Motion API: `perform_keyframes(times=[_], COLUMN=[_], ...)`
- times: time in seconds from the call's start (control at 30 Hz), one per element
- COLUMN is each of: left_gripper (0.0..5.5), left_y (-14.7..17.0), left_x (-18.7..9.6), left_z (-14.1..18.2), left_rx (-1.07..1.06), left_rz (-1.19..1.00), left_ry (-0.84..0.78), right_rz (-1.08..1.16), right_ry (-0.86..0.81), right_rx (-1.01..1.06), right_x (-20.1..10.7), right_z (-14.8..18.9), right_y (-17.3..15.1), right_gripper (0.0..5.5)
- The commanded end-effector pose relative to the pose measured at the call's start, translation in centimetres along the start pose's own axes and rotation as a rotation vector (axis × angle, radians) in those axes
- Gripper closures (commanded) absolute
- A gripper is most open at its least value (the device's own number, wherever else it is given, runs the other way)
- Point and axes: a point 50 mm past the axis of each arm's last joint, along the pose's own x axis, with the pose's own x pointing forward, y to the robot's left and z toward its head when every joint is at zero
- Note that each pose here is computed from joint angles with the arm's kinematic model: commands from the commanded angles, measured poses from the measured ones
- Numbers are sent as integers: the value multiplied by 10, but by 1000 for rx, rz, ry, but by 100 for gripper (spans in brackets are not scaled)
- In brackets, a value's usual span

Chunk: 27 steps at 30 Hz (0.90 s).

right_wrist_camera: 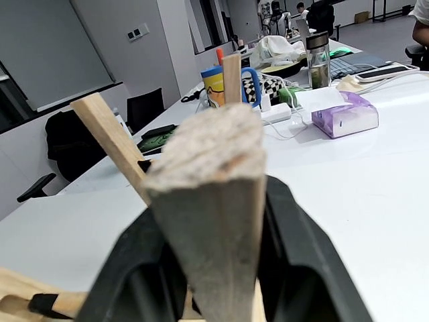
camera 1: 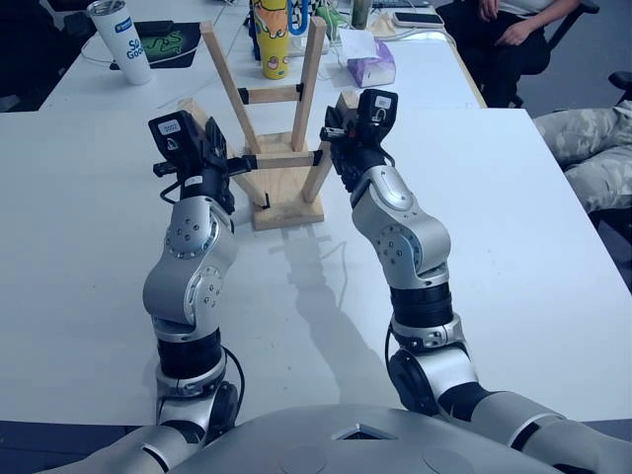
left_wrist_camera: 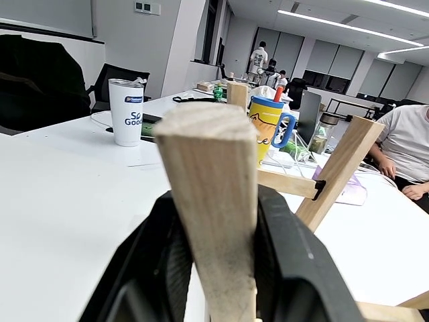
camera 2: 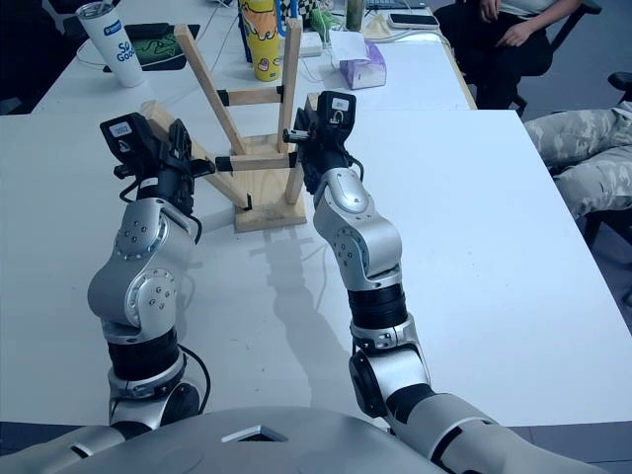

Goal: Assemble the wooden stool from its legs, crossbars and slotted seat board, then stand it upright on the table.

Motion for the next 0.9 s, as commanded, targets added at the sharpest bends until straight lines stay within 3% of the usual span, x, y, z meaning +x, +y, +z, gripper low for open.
perform_keyframes(times=[0.03,0.53,0.9], left_gripper=[447,445,444], left_y=[8,13,31], left_x=[-8,-5,-11], left_z=[-83,-92,-116], left_rx=[101,237,213], left_rz=[-78,-214,-206], left_ry=[491,540,670], right_rz=[356,469,376], right_ry=[-43,-153,-95], right_rx=[236,127,446], right_x=[-5,-9,-2], right_z=[1,7,3], right_y=[51,59,42], right_gripper=[442,437,434])
